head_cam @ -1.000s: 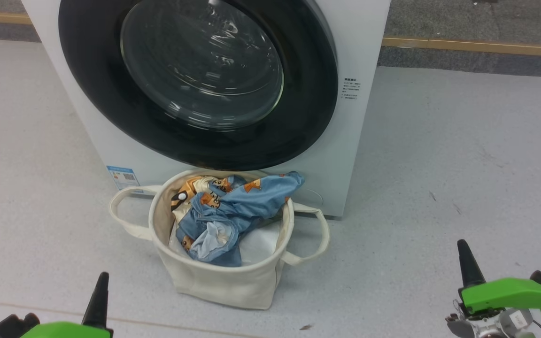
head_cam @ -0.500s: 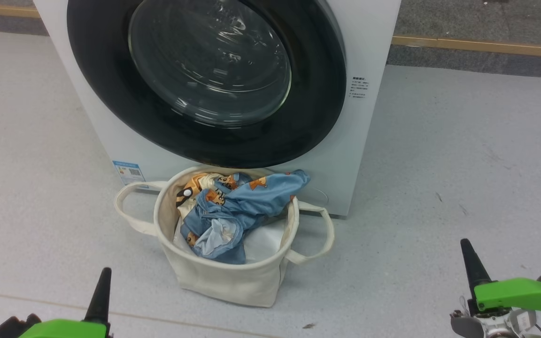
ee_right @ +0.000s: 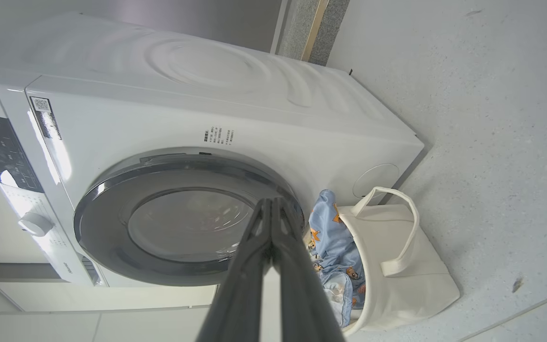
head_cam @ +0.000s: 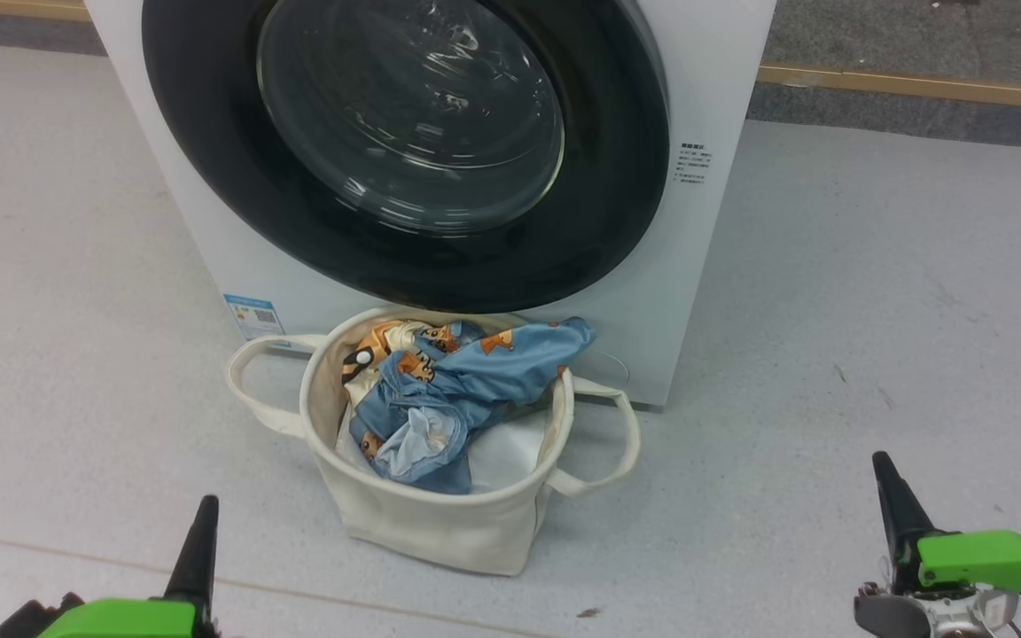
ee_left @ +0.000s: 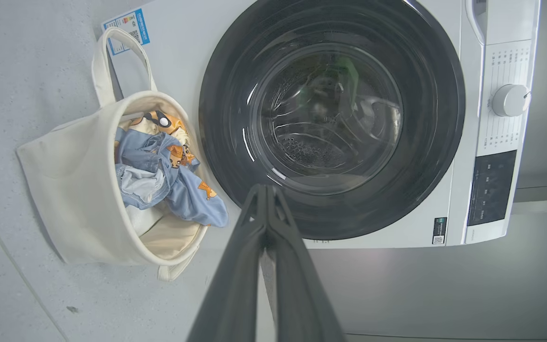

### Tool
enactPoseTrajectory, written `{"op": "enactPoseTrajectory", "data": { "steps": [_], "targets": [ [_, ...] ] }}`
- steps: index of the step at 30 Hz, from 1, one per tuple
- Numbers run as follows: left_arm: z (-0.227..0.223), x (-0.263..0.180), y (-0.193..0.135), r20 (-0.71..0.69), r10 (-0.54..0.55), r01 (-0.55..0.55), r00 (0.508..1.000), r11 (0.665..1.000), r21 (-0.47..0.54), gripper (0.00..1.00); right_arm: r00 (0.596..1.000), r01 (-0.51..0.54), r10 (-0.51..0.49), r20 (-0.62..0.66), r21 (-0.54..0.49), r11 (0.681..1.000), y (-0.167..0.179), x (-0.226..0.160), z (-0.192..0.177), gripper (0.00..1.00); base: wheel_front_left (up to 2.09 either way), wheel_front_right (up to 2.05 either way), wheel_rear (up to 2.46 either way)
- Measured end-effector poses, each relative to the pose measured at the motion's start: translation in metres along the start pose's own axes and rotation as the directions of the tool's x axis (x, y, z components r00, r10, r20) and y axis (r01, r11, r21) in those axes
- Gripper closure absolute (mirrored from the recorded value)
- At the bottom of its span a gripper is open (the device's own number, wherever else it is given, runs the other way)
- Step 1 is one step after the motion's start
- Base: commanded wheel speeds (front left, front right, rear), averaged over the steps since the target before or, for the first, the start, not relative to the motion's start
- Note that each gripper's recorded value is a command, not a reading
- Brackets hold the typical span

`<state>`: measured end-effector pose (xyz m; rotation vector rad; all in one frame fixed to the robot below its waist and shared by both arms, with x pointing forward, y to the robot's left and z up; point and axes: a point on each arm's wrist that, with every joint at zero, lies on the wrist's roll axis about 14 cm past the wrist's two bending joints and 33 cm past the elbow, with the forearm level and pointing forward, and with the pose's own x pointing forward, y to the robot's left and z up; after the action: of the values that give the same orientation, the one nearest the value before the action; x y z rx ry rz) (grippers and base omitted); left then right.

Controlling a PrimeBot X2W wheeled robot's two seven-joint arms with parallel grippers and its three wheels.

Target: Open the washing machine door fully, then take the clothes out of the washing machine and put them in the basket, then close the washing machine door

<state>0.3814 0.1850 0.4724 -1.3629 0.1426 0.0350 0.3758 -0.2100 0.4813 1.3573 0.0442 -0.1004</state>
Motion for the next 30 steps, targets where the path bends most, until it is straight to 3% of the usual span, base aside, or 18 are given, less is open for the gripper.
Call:
{"op": "enactPoseTrajectory", "data": {
  "steps": [19,30],
  "targets": [
    [0.0066,-0.0031,-0.0069,0.041,-0.030,0.037,0.999,0.980,-0.195,1.00,0.999,-0.029,0.033,-0.015,0.206,0.978,0.0077,0.0058,-0.0026,1.00,0.00,0.00,0.00],
    [0.0063,-0.0029,-0.0084,0.043,-0.035,0.043,0.998,0.978,-0.206,1.00,0.999,-0.033,0.036,-0.012,0.217,0.976,0.0085,0.0058,-0.0025,1.00,0.00,0.00,0.00]
  ]
}}
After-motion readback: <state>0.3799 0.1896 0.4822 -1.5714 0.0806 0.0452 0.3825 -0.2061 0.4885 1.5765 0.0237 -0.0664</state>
